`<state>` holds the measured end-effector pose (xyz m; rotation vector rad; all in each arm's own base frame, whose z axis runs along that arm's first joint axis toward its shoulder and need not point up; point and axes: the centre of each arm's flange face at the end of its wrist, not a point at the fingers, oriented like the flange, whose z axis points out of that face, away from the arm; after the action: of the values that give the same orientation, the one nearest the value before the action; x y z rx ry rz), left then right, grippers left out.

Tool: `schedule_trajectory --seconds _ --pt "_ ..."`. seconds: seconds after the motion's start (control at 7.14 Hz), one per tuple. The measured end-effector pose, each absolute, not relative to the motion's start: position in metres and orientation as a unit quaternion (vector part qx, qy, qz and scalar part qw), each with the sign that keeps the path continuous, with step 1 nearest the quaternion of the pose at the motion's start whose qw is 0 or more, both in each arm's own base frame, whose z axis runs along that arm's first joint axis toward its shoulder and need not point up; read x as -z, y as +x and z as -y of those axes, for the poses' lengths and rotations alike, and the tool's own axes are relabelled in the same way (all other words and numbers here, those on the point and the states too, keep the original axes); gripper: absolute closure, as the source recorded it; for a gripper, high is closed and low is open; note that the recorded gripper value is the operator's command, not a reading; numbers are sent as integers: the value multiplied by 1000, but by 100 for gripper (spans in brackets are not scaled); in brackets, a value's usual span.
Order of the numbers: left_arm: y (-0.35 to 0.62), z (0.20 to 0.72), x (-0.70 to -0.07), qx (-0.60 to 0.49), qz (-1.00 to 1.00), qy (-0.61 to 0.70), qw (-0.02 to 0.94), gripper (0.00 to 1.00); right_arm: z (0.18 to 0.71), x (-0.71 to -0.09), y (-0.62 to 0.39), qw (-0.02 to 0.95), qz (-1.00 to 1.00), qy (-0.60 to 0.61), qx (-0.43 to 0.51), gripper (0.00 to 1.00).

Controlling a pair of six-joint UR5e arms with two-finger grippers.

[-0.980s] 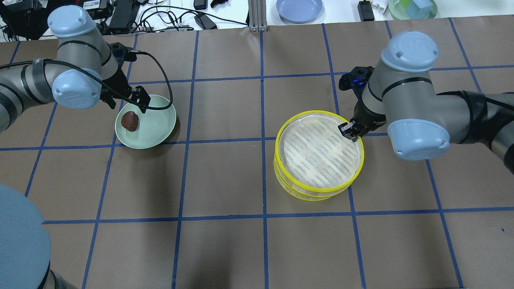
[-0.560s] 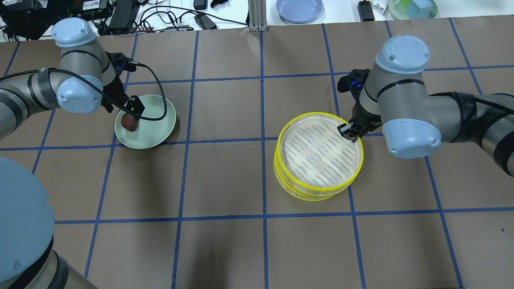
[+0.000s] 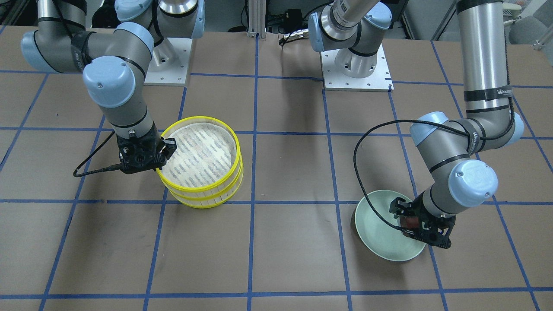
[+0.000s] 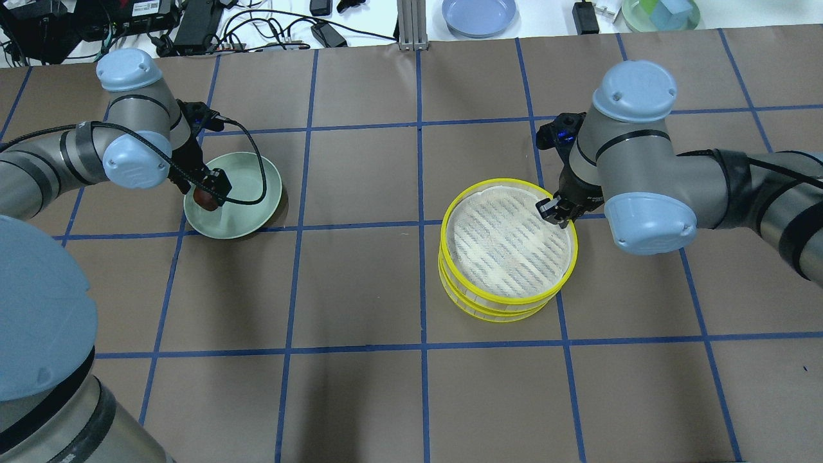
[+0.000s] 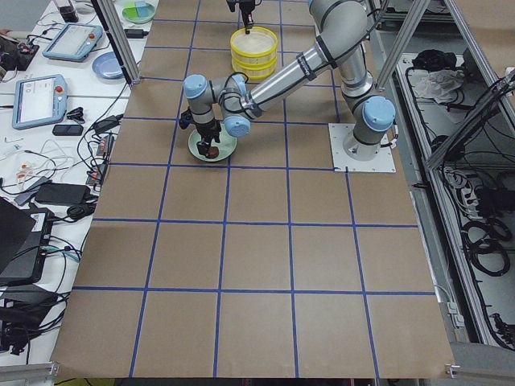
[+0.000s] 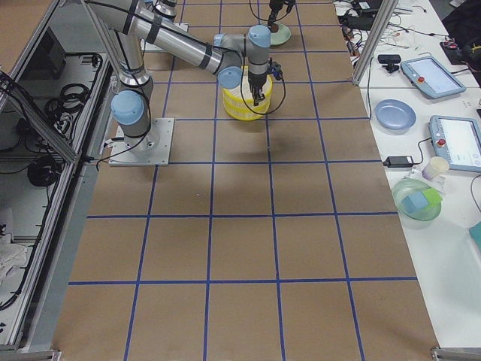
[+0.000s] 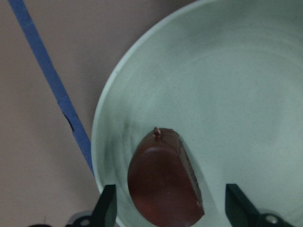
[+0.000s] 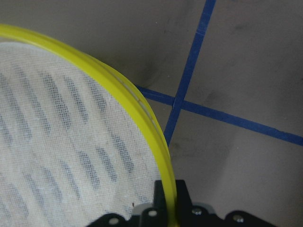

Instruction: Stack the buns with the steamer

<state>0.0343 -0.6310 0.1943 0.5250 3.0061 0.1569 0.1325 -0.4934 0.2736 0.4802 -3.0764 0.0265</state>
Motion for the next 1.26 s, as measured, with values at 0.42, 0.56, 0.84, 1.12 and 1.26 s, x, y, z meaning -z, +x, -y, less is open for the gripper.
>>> schedule_trajectory --seconds 0.42,0.56,0.84,1.12,1.26 --pt "35 634 -194 -50 -984 167 43 100 492 -275 144 20 988 151 -10 1" --pt "35 635 -201 -43 -986 154 44 100 492 -276 144 22 988 150 -9 0" --pt "26 639 -237 -10 -993 116 35 100 503 -297 145 23 989 147 -19 0" --pt "1 632 -290 16 -997 72 29 100 518 -379 147 16 989 144 -15 0" --pt "-32 624 -314 30 -999 36 23 100 520 -433 147 14 989 144 -16 0"
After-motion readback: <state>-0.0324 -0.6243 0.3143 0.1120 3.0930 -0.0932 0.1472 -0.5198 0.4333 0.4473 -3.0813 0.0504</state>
